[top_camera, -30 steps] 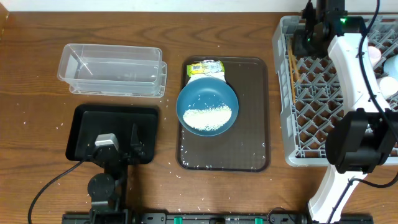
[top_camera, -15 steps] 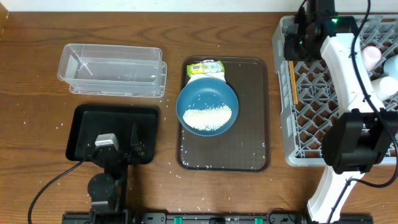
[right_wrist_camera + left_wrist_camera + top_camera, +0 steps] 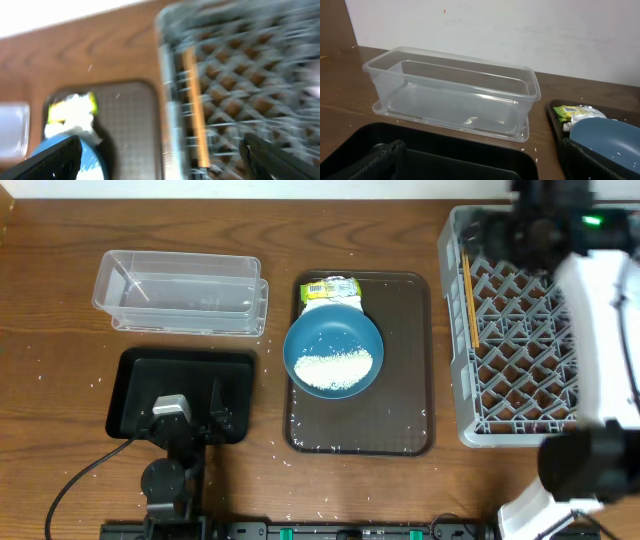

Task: Sort waste into correct bins and load items into the dishwasher rack

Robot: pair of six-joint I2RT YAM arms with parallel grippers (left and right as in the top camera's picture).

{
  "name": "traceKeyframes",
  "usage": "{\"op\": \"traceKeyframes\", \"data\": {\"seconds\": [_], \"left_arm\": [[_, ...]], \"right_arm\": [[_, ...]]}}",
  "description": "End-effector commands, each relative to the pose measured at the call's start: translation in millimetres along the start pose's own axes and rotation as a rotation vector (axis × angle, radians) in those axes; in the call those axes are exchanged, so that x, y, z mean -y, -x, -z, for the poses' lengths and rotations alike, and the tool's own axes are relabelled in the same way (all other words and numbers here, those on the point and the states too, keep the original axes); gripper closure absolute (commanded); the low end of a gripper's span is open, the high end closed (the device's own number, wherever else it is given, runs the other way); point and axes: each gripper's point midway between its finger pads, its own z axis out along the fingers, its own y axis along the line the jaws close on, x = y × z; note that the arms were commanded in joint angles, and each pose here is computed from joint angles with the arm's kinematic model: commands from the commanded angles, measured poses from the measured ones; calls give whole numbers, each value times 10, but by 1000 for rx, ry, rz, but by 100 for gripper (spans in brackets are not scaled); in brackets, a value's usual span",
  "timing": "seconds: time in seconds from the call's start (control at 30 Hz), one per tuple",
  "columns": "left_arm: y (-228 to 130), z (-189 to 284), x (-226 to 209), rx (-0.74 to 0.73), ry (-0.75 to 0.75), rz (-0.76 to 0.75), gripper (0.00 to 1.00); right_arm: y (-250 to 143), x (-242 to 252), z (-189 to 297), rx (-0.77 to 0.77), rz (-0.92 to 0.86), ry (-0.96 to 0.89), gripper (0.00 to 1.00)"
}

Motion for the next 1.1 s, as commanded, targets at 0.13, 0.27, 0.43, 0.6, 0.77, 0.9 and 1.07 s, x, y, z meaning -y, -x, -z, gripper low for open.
{"op": "traceKeyframes", "data": {"seconds": [0.13, 0.27, 0.43, 0.6, 0.77, 0.9, 1.07], "left_arm": [[-171, -12, -41, -51, 16, -14, 2], [-172, -11, -41, -52, 16, -14, 2], [-172, -11, -41, -52, 16, -15, 2], [-171, -12, -41, -51, 16, -14, 2], [-172, -11, -41, -52, 16, -15, 2], [-172, -11, -41, -52, 16, -15, 2], [-171, -11, -41, -51, 17, -15, 2]], "right_arm": [[272, 985, 579, 166, -293, -213, 1], [170, 1230, 620, 132, -340, -256, 1], [144, 1361, 654, 129, -365, -279, 1], [144, 1359, 654, 129, -364, -278, 1], [144, 1359, 654, 129, -364, -278, 1], [144, 1359, 654, 129, -364, -278, 1], [144, 1359, 654, 129, -364, -278, 1]]}}
